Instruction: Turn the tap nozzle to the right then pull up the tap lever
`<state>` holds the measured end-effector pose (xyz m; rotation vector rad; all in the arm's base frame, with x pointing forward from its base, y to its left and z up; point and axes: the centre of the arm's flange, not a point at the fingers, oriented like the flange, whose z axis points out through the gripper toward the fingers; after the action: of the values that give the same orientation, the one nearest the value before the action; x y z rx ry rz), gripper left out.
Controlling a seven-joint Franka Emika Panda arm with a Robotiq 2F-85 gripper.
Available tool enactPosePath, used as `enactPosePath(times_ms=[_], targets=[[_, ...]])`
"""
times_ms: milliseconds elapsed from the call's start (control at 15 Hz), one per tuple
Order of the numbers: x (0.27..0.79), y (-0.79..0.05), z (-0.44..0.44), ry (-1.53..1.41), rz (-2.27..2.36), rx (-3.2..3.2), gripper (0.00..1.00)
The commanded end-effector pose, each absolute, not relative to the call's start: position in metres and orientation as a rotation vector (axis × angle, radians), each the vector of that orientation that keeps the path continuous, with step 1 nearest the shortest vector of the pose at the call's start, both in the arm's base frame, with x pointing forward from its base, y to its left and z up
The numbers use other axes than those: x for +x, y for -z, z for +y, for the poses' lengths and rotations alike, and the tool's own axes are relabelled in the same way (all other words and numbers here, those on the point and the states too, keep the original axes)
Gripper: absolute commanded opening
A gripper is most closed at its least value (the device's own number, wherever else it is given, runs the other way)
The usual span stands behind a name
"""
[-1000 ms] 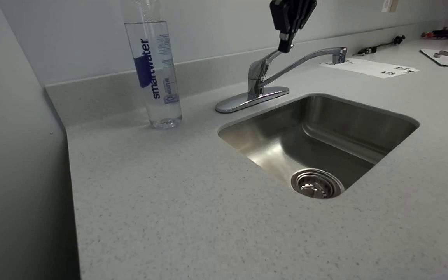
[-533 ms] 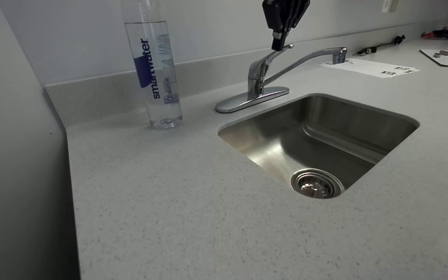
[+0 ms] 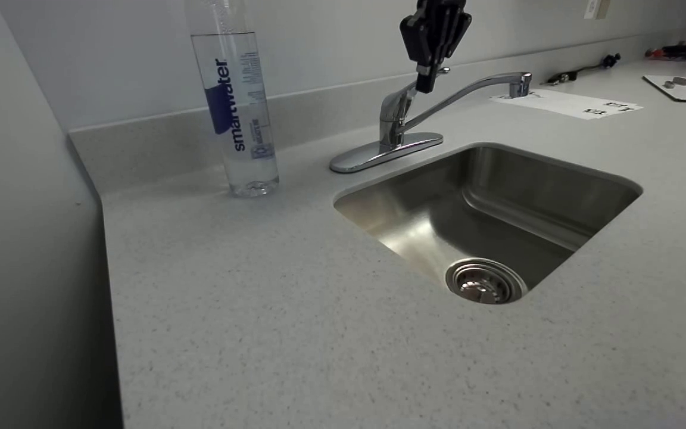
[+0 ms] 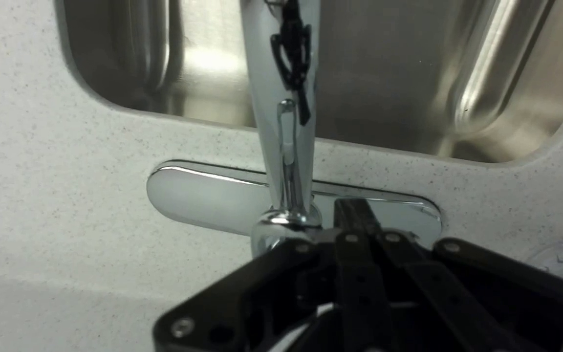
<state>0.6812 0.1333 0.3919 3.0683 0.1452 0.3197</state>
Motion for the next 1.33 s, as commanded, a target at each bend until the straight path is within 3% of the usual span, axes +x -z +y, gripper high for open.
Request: enactPosePath(times_ms=[0, 800, 1267], targets=[[0.689, -0.396, 0.131, -0.349, 0.095, 3.051, 0.00], [0.704, -0.421, 0.125, -0.582, 0.013, 3.032, 0.00], [0.689, -0.420, 0.135, -0.531, 0.080, 3.052, 0.00]])
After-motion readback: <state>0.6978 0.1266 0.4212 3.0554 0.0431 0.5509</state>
